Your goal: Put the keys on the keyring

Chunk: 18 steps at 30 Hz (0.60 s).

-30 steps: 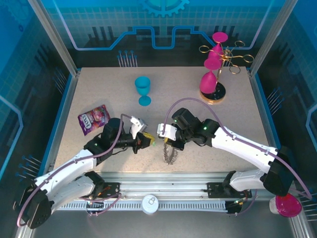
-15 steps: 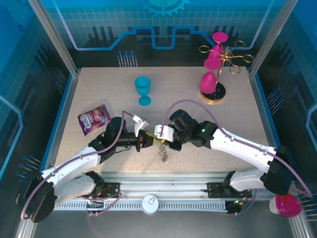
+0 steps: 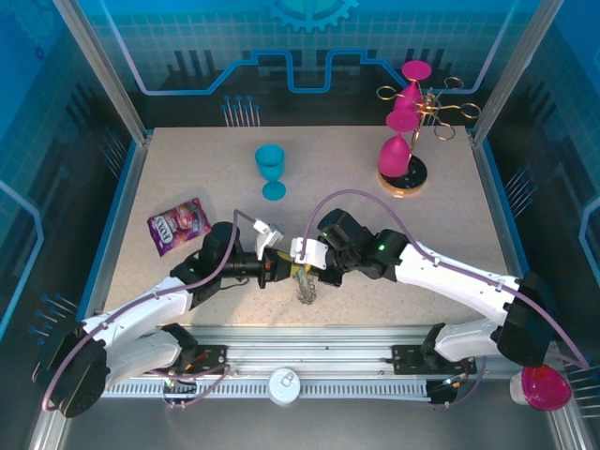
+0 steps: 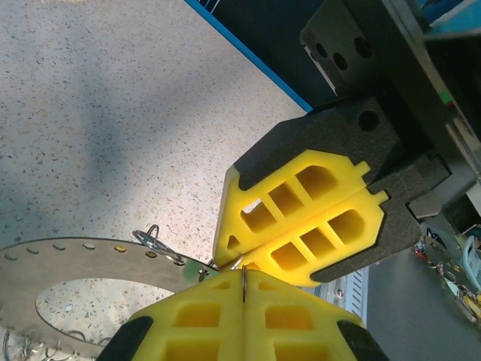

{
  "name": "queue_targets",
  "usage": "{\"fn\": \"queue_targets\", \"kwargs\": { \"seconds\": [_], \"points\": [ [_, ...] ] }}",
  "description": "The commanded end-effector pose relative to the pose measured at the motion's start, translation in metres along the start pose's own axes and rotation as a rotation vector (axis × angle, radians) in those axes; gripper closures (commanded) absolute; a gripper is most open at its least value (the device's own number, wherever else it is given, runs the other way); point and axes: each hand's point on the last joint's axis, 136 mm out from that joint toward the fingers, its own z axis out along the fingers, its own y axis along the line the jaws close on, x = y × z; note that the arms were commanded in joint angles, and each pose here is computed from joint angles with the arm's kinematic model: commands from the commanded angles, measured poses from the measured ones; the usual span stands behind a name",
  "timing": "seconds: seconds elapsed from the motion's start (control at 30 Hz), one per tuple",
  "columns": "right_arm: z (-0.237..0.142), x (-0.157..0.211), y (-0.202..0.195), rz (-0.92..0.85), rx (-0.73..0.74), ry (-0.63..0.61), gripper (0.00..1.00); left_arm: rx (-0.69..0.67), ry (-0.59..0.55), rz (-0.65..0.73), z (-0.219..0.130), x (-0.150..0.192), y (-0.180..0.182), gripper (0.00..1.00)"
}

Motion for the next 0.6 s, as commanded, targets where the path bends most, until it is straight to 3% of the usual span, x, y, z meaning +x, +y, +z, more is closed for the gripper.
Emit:
{"fn": "queue_targets", "kwargs": {
  "seconds": [0.0,0.33,0.57],
  "points": [
    [-0.005,-0.024,-0.004,-0.005,0.019,-0.060,1.00,0.027,-0.004,-0.003,0.001,0.000,-0.003,1.00],
    [-0.007,-0.029,-0.005,0.002,0.020,-0.063,1.00,0.015,0.016,-0.008,0.002,0.005,0.002,1.00],
    [-0.010,-0.030,0.000,0.005,-0.006,-0.066,1.00,-0.084,-0.022,0.011,-0.002,-0.003,0.015,1.00]
  ]
}}
